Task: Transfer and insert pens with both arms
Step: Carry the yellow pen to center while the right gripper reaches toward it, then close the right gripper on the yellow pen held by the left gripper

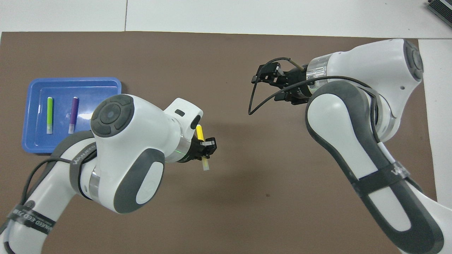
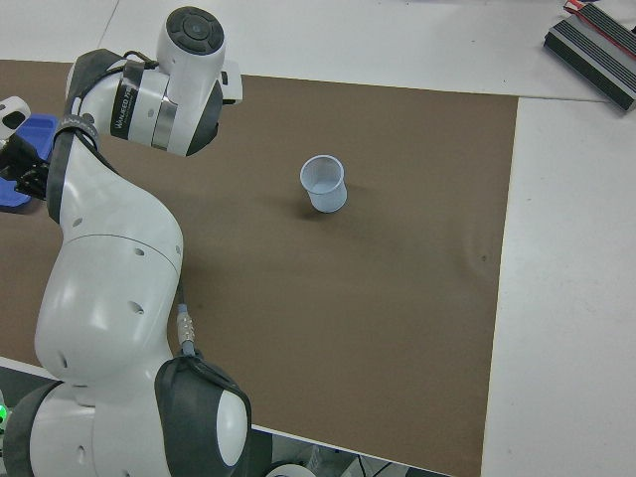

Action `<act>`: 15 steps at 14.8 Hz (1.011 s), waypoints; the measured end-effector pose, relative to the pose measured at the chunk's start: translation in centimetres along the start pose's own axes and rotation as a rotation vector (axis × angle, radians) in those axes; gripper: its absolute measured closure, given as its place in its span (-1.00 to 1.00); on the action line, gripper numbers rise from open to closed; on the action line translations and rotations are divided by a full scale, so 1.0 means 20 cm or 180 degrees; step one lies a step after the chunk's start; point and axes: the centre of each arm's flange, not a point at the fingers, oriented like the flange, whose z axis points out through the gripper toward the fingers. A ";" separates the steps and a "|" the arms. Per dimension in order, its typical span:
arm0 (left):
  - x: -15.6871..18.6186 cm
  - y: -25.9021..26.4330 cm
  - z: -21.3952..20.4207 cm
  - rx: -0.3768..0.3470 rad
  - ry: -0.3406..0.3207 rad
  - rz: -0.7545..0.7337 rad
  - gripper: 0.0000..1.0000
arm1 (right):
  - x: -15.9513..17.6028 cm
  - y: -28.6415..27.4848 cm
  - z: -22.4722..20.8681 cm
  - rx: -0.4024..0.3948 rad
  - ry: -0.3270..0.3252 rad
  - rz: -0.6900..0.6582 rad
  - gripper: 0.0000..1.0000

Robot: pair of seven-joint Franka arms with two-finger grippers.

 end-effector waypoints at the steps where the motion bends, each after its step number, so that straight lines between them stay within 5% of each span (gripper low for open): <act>1: -0.05 0.08 0.02 -0.0095 0.0089 -0.0051 0.67 | -0.05 -0.03 0.04 -0.0026 -0.0104 -0.0043 -1.00; 6: -0.16 0.32 0.05 -0.0613 0.0437 -0.0247 0.67 | -0.26 -0.14 0.14 -0.0157 -0.0489 -0.0278 -1.00; 10: -0.16 0.35 0.06 -0.0720 0.0512 -0.0298 0.67 | -0.28 -0.13 0.14 -0.0161 -0.0605 -0.0804 -1.00; 15: -0.16 0.35 0.05 -0.0756 0.0501 -0.0331 0.67 | -0.27 -0.12 0.13 -0.0148 -0.0617 -0.1198 -0.58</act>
